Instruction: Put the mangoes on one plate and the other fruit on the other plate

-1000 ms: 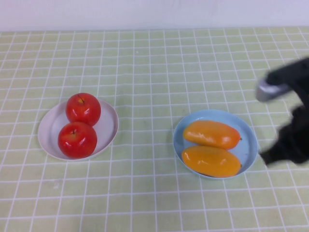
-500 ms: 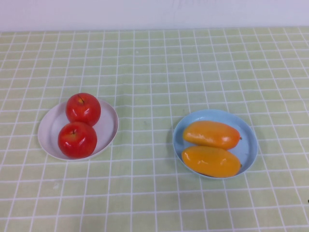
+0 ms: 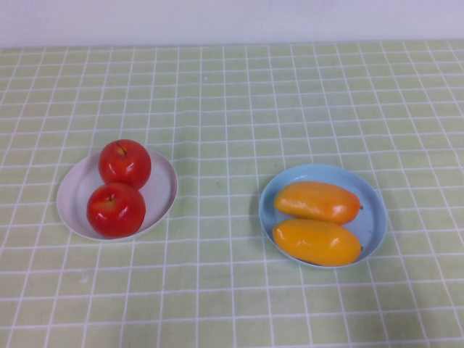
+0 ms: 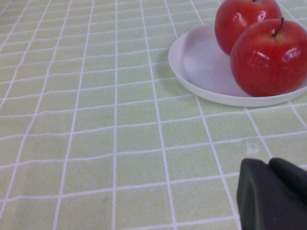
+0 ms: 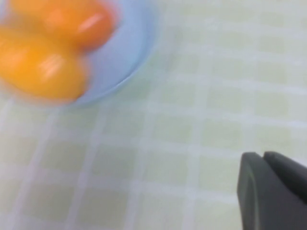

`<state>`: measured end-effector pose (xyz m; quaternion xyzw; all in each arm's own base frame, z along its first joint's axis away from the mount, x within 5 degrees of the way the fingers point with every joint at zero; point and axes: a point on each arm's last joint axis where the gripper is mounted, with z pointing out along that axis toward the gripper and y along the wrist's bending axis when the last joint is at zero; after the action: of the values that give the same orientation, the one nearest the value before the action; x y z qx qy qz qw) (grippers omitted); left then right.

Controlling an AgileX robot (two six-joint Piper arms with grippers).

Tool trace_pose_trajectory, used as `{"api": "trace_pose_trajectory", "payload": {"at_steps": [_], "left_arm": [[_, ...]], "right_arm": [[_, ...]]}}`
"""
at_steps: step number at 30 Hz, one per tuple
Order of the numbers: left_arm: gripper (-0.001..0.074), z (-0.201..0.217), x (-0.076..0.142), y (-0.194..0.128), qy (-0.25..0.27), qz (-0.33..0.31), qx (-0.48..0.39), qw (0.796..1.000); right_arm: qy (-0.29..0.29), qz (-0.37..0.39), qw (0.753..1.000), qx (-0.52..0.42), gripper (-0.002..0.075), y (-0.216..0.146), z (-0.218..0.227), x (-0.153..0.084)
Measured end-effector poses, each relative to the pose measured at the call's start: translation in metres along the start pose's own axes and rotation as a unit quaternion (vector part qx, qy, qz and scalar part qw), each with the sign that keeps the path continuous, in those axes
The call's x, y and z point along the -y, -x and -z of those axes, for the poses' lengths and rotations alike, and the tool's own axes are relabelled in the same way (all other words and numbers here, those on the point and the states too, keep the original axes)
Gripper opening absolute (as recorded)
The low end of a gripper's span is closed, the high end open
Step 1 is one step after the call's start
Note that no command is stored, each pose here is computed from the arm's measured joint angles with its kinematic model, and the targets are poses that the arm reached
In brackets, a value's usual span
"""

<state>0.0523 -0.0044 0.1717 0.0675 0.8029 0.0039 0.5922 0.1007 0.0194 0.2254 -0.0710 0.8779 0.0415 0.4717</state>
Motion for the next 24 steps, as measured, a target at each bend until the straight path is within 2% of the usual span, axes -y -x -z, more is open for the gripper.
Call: {"api": "trace_pose_trajectory", "payload": {"at_steps": [9, 17, 24], "left_arm": [[0.0003, 0.000, 0.000, 0.000, 0.000, 0.000, 0.000, 1.000], [0.0003, 0.000, 0.000, 0.000, 0.000, 0.000, 0.000, 1.000], [0.0003, 0.000, 0.000, 0.000, 0.000, 0.000, 0.000, 1.000]], "right_arm": [[-0.095, -0.050, 0.983, 0.148, -0.0015, -0.045, 0.010, 0.018], [-0.105, -0.049, 0.968, 0.220, -0.0015, -0.059, 0.018, 0.017], [-0.107, -0.053, 0.970, 0.213, -0.0015, -0.061, 0.018, 0.017]]}}
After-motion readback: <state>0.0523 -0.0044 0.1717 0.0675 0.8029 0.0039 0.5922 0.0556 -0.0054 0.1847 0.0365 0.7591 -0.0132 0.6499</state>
